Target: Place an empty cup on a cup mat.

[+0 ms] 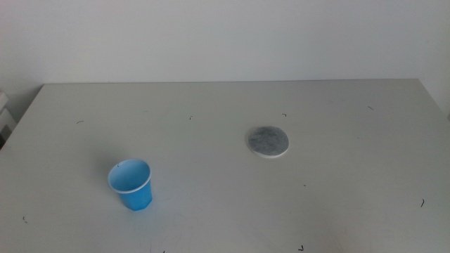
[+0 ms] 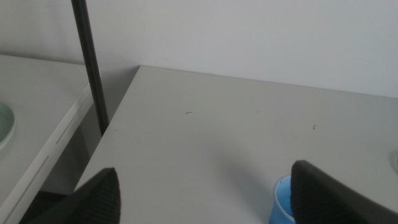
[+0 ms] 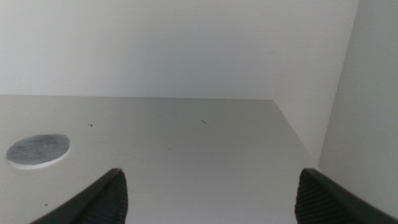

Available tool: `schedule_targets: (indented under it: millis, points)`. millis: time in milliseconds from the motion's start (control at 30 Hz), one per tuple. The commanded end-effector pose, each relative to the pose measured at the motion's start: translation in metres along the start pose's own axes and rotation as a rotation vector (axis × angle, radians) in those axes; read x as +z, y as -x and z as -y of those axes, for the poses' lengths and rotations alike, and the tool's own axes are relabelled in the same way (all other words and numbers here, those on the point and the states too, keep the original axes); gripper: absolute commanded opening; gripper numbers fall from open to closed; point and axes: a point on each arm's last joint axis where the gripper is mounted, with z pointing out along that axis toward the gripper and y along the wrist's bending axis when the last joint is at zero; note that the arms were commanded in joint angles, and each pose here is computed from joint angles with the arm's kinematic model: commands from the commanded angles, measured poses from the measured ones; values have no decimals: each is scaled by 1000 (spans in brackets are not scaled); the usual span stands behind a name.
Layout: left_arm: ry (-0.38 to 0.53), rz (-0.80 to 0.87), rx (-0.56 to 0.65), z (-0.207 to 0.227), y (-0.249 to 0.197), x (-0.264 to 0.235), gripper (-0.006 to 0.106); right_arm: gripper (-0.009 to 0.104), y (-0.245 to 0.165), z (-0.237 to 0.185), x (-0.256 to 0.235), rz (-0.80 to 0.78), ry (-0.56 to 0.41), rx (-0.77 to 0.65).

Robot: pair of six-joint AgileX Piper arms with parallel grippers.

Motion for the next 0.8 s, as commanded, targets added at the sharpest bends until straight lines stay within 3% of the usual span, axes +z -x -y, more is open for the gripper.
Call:
schedule_targets:
  millis: [0, 433, 767]
  points:
    - [-13, 38, -22, 5, 33, -4, 105, 94, 11, 0, -3, 110, 0, -19]
    - [20, -274, 33, 18, 111, 20, 105, 94, 11, 0, -3, 110, 0, -19]
    - [6, -441, 97, 24, 124, 64, 105, 94, 11, 0, -3, 110, 0, -19]
